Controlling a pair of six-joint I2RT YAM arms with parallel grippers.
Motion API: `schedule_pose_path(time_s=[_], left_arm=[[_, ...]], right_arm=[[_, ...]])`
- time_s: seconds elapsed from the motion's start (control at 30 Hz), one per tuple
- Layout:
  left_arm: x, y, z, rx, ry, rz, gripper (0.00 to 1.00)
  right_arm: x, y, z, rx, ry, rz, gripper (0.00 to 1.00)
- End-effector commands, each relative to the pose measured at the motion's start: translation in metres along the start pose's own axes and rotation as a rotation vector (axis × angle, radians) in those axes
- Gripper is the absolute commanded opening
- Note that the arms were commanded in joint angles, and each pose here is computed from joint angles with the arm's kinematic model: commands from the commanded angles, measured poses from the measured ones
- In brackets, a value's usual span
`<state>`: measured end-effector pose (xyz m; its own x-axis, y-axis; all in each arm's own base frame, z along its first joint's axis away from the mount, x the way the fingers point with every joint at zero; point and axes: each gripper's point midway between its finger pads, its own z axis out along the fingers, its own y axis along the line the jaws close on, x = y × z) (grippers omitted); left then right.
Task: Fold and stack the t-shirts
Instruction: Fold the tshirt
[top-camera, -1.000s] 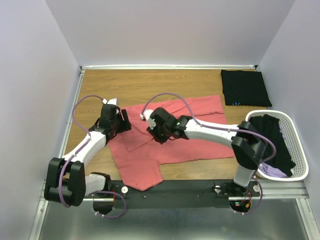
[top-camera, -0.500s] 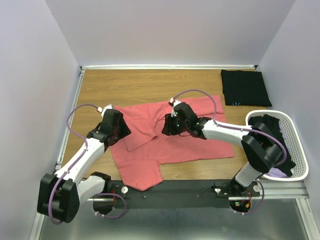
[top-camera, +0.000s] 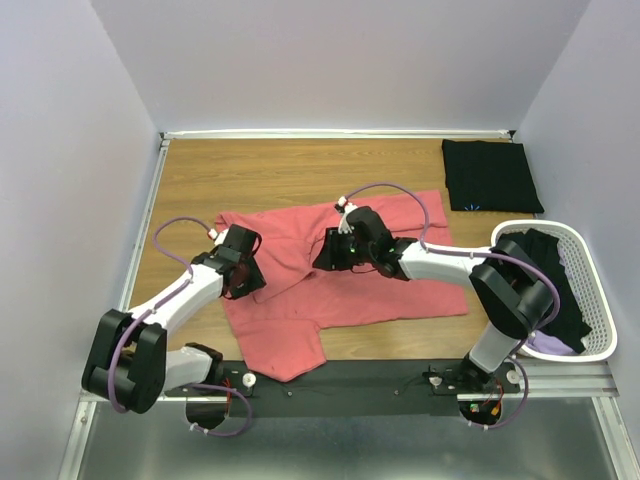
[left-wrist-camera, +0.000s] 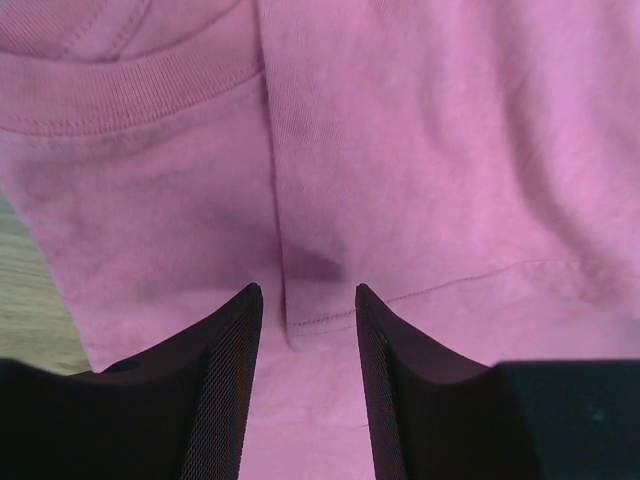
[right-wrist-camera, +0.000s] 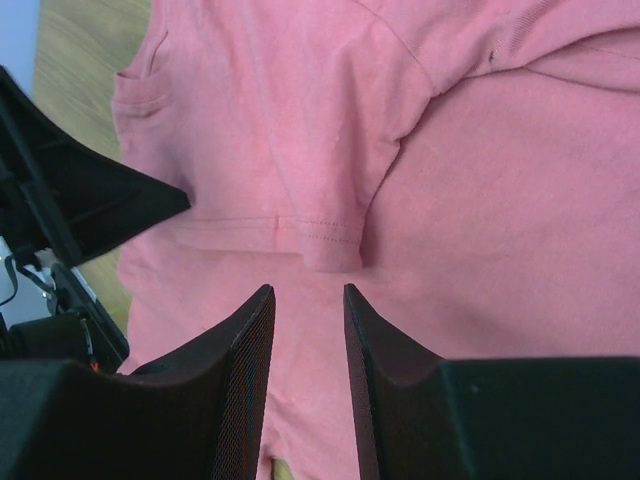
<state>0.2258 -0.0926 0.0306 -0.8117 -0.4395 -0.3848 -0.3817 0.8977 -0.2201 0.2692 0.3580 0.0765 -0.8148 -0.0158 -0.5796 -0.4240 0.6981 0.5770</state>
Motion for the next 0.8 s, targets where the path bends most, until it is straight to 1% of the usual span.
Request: schedule_pose_path(time_s=[0.0, 0.17, 0.3, 0.33, 0.37, 0.43, 0.53, 0.6, 0.77], left_arm=[[0.009, 0.002, 0.001, -0.049, 0.046, 0.000, 0.50], [0.015, 0.004, 0.007, -0.079, 0.067, 0.002, 0.50], [0.017, 0.003, 0.008, -0.085, 0.074, -0.003, 0.43], [0.016, 0.003, 0.007, -0.084, 0.067, -0.002, 0.38], [0.015, 0.002, 0.006, -0.082, 0.063, -0.006, 0.35], [0.013, 0.002, 0.003, -0.077, 0.056, -0.009, 0.32], [0.013, 0.000, -0.001, -0.074, 0.052, -0.007, 0.32], [0.013, -0.001, -0.002, -0.072, 0.048, -0.004, 0.40], [0.009, -0.003, -0.006, -0.066, 0.031, -0.008, 0.41]], right_arm=[[0.001, 0.000, 0.002, -0.033, -0.006, 0.011, 0.41], [0.002, -0.001, 0.000, -0.049, -0.012, 0.009, 0.41], [0.003, -0.005, 0.000, -0.052, -0.008, 0.010, 0.41], [0.003, -0.005, 0.000, -0.054, -0.009, 0.010, 0.41], [0.003, -0.006, 0.000, -0.053, -0.010, 0.007, 0.41], [0.005, -0.006, 0.001, -0.055, -0.003, 0.010, 0.41], [0.006, -0.006, 0.001, -0.059, 0.001, 0.010, 0.41], [0.006, -0.006, 0.001, -0.059, 0.003, 0.010, 0.41], [0.006, -0.006, 0.000, -0.061, 0.001, 0.011, 0.41]])
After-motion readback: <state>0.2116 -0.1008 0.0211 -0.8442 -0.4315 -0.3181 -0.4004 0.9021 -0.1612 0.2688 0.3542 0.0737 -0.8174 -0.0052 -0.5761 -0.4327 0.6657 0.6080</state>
